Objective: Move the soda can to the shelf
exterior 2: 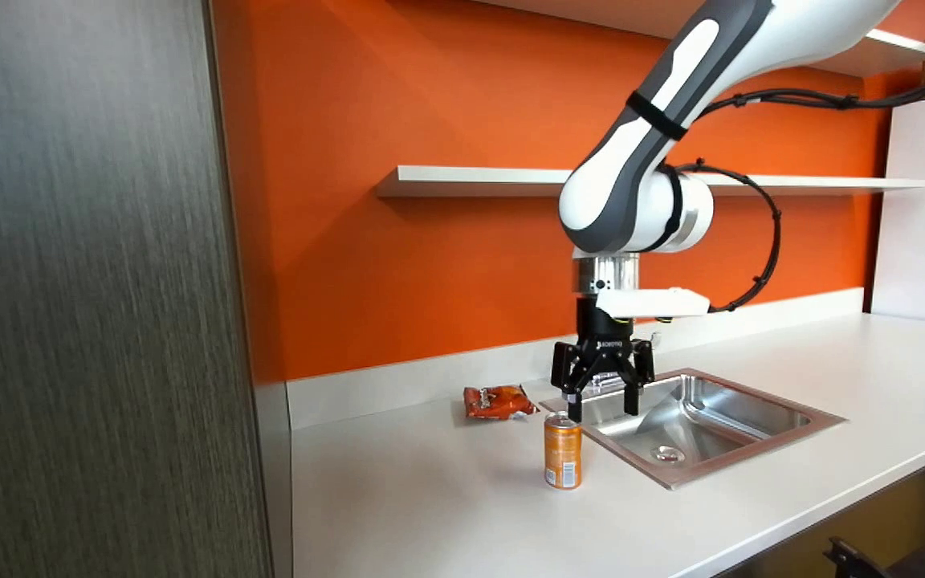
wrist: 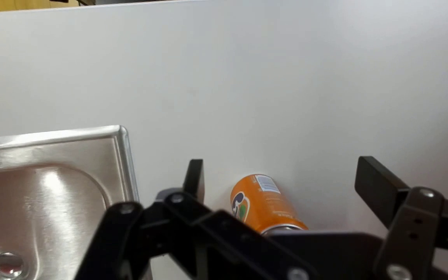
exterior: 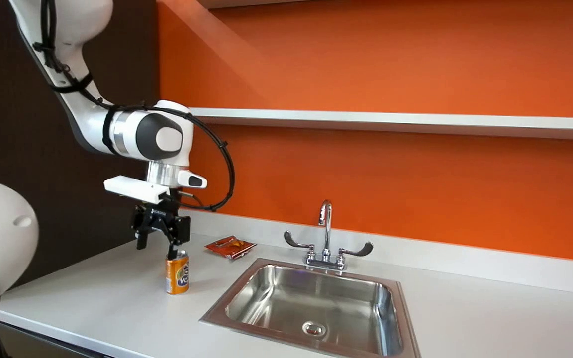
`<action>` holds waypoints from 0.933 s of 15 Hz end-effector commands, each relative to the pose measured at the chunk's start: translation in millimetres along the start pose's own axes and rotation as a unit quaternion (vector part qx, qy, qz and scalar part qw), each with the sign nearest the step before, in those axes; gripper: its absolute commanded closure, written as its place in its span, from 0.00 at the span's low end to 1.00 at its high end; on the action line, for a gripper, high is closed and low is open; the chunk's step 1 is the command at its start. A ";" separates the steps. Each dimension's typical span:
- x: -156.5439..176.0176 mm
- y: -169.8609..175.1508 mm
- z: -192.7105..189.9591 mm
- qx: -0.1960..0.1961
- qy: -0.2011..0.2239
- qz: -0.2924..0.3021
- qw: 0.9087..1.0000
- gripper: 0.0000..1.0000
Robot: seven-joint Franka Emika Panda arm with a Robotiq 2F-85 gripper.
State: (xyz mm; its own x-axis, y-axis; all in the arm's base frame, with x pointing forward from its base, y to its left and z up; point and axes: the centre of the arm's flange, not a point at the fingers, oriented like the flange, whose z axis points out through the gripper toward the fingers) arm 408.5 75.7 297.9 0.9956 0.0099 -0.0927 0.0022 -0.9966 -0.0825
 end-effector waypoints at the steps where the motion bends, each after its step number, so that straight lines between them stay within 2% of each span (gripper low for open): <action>1: 9.2 -3.3 21.1 -0.003 -0.008 -0.018 1.000 0.00; 8: 14.6 -5.8 49.3 -0.003 -0.028 -0.035 0.999 0.00; 11: 18.3 -6.8 54.4 -0.003 -0.026 -0.036 0.999 0.00; 14: 22.9 -8.4 55.8 0.002 -0.006 -0.031 1.000 0.00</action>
State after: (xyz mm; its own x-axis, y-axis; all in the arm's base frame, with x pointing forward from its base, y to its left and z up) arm 416.8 84.1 243.4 0.9885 0.0597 -0.1390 0.0489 -0.9956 -0.0800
